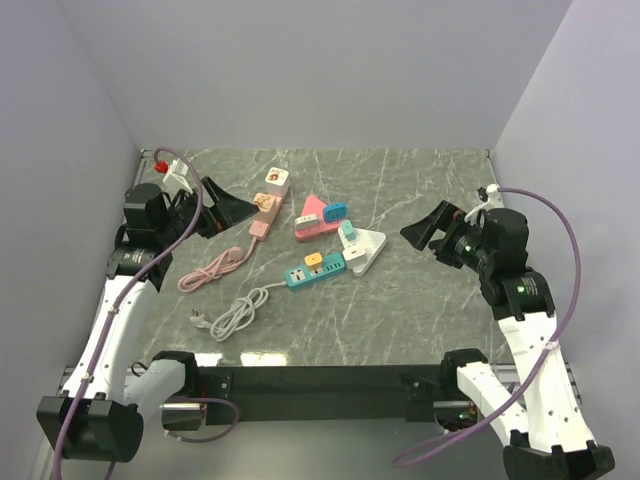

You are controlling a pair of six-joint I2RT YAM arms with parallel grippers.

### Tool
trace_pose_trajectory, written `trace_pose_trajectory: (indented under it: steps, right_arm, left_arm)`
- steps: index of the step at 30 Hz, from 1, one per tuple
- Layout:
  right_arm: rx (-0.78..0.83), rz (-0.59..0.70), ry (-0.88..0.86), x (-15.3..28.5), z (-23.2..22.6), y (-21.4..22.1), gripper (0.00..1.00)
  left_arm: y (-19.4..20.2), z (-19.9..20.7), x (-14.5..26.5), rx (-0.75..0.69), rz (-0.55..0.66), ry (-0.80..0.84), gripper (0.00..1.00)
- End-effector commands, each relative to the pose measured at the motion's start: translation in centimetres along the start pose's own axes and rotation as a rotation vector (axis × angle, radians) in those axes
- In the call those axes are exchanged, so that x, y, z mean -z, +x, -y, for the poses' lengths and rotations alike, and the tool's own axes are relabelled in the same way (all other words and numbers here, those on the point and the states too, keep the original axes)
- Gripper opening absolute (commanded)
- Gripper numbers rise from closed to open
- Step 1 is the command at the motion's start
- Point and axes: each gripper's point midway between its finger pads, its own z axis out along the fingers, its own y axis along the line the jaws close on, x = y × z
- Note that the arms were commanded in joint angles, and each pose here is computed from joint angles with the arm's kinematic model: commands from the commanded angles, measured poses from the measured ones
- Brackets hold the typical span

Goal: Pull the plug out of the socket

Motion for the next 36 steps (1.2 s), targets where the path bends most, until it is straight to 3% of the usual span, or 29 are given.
trace_pose_trajectory:
  steps: [1, 6, 13, 26, 36]
  right_arm:
    - [0.005, -0.026, 0.044, -0.2, 1.2, 1.0, 1.0]
    - [-0.046, 0.027, 0.207, -2.6, 6.1, 1.7, 1.0]
    - [-0.118, 0.107, 0.149, -7.9, 7.1, 0.9, 1.0]
    - [-0.178, -0.037, 0.117, -16.3, 7.6, 4.4, 0.97]
    - [-0.219, -0.058, 0.118, -20.1, 7.1, 6.0, 0.97]
  left_arm:
    - [0.8, 1.8, 0.5, -0.035, -0.046, 0.092, 0.99]
    - [1.4, 1.9, 1.2, -0.056, -0.05, 0.091, 0.99]
    - [1.6, 1.2, 1.8, -0.063, -0.056, 0.014, 0.99]
    - [2.9, 0.3, 2.0, 0.002, -0.038, -0.007, 0.99]
    - [3.0, -0.2, 2.0, 0.0, -0.045, -0.034, 0.99]
